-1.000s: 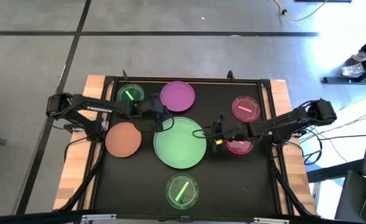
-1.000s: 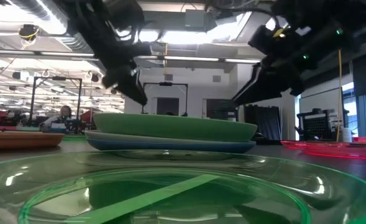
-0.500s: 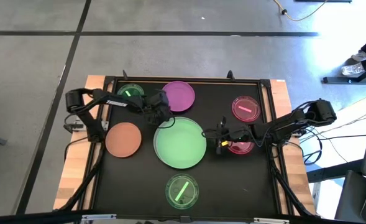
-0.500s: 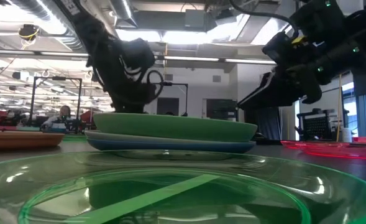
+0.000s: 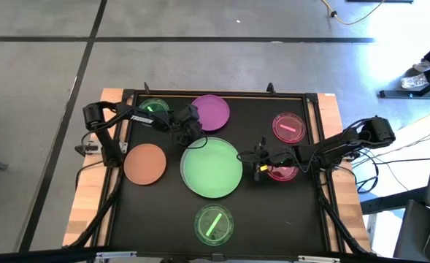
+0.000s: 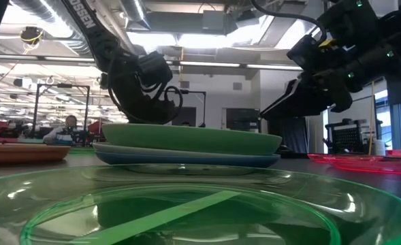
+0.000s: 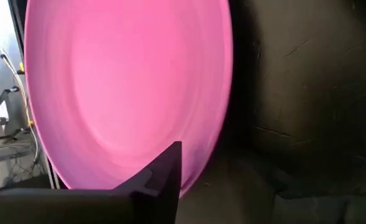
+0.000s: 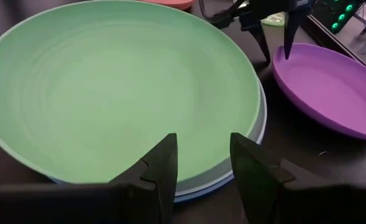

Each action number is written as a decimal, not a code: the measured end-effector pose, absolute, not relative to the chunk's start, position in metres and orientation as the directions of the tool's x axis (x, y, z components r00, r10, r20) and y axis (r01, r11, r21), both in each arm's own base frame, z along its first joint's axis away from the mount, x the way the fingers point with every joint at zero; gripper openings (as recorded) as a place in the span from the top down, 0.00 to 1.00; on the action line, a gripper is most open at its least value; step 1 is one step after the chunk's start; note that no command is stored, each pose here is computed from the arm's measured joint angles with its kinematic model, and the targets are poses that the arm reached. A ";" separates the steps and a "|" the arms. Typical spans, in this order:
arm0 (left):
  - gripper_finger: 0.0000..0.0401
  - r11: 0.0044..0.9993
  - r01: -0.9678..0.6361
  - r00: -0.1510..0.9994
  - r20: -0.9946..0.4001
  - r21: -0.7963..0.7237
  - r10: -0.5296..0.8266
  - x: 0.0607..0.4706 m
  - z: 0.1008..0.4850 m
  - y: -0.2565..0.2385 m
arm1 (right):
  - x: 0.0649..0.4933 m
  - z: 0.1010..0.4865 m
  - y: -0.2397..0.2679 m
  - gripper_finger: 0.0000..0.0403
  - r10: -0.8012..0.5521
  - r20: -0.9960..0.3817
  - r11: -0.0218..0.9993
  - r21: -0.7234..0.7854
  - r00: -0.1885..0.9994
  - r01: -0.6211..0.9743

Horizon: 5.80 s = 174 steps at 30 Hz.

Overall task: Stack plastic plates
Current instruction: Stack the pink plate on top of the green plate, then stack the orange plate on top of the pink plate

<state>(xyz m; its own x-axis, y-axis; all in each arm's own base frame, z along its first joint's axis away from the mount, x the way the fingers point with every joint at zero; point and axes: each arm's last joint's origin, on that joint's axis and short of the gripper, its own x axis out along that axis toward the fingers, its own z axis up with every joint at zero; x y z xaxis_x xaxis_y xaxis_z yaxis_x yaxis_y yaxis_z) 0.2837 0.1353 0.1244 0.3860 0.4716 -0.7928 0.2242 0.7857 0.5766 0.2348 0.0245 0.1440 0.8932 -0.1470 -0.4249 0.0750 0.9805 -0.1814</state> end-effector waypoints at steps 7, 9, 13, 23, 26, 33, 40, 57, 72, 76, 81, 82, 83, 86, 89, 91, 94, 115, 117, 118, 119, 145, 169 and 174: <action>0.94 0.791 0.214 0.390 -0.793 0.573 0.468 0.284 0.124 0.135 | 0.235 0.144 0.024 0.66 -0.147 -0.426 0.983 -0.164 0.893 0.084; 0.98 0.785 0.203 0.391 -0.784 0.585 0.483 0.285 0.125 0.135 | 0.235 0.144 0.024 0.66 -0.147 -0.425 0.983 -0.160 0.893 0.086; 0.97 0.760 0.191 0.349 -0.766 0.621 0.539 0.284 0.125 0.133 | 0.235 0.144 0.024 0.66 -0.148 -0.428 0.983 -0.160 0.892 0.086; 0.98 0.705 0.139 0.428 -0.684 0.695 0.590 0.287 0.161 0.110 | 0.234 0.143 0.024 0.66 -0.149 -0.433 0.983 -0.162 0.889 0.086; 0.97 0.683 0.111 0.476 -0.642 0.722 0.601 0.286 0.180 0.097 | 0.234 0.143 0.024 0.66 -0.149 -0.433 0.983 -0.162 0.889 0.086; 0.97 0.781 -0.009 0.631 -0.602 0.625 0.489 0.279 0.216 0.057 | 0.234 0.143 0.024 0.66 -0.149 -0.433 0.985 -0.149 0.889 0.093; 0.97 0.929 0.024 0.762 -0.608 0.370 0.223 0.281 0.225 0.010 | 0.234 0.143 0.024 0.66 -0.154 -0.432 0.984 -0.150 0.888 0.098; 0.97 0.955 0.255 0.741 -0.665 0.150 -0.093 0.279 0.206 -0.083 | 0.235 0.143 0.024 0.66 -0.156 -0.431 0.984 -0.150 0.889 0.100; 0.80 0.963 0.218 0.723 -0.689 0.157 -0.052 0.282 0.195 -0.084 | 0.234 0.143 0.024 0.66 -0.156 -0.434 0.984 -0.145 0.887 0.102; 0.73 0.970 0.199 0.724 -0.688 0.138 -0.051 0.281 0.196 -0.084 | 0.234 0.143 0.024 0.66 -0.156 -0.439 0.984 -0.146 0.885 0.101; 0.66 0.988 0.143 0.718 -0.693 0.063 -0.060 0.274 0.203 -0.086 | 0.233 0.141 0.024 0.66 -0.157 -0.456 0.984 -0.151 0.876 0.098; 0.65 0.989 0.139 0.712 -0.699 0.050 -0.065 0.271 0.205 -0.088 | 0.233 0.141 0.024 0.66 -0.157 -0.456 0.984 -0.151 0.876 0.098; 0.65 0.990 0.134 0.711 -0.699 0.035 -0.071 0.268 0.207 -0.089 | 0.233 0.141 0.024 0.66 -0.157 -0.455 0.984 -0.151 0.876 0.098; 0.64 0.994 0.111 0.680 -0.728 -0.016 -0.087 0.257 0.212 -0.094 | 0.233 0.141 0.024 0.66 -0.157 -0.455 0.984 -0.150 0.876 0.099; 0.65 0.996 0.039 0.624 -0.776 -0.086 -0.091 0.243 0.212 -0.099 | 0.233 0.141 0.024 0.66 -0.157 -0.455 0.984 -0.151 0.876 0.098; 0.66 0.989 -0.048 0.579 -0.811 -0.141 -0.087 0.234 0.211 -0.102 | 0.233 0.141 0.024 0.66 -0.158 -0.454 0.984 -0.151 0.877 0.099; 0.67 0.964 -0.184 0.465 -0.881 -0.190 -0.084 0.219 0.207 -0.103 | 0.233 0.141 0.024 0.66 -0.157 -0.452 0.984 -0.150 0.878 0.099; 0.73 0.828 -0.560 0.132 -0.989 -0.022 0.063 0.183 0.191 -0.106 | 0.234 0.141 0.024 0.66 -0.157 -0.451 0.984 -0.150 0.879 0.099; 0.73 0.837 -0.548 0.115 -0.990 0.001 0.076 0.184 0.187 -0.107 | 0.233 0.141 0.024 0.66 -0.158 -0.452 0.984 -0.150 0.878 0.099; 0.73 0.839 -0.544 0.107 -0.991 0.013 0.084 0.185 0.185 -0.108 | 0.233 0.141 0.024 0.66 -0.157 -0.452 0.984 -0.150 0.878 0.099; 0.73 0.840 -0.541 0.101 -0.990 0.027 0.096 0.186 0.183 -0.108 | 0.233 0.141 0.024 0.66 -0.157 -0.454 0.984 -0.151 0.877 0.098; 0.97 0.845 -0.482 -0.080 -0.972 0.232 0.221 0.197 0.139 -0.112 | 0.233 0.141 0.024 0.66 -0.158 -0.455 0.984 -0.151 0.876 0.099; 0.97 0.900 -0.236 0.379 -0.818 0.368 0.433 0.258 0.244 -0.137 | 0.233 0.141 0.024 0.66 -0.158 -0.455 0.985 -0.135 0.876 0.107; 0.97 0.945 -0.079 0.566 -0.766 0.318 0.305 0.281 0.245 -0.146 | 0.233 0.141 0.024 0.66 -0.158 -0.455 0.985 -0.135 0.876 0.108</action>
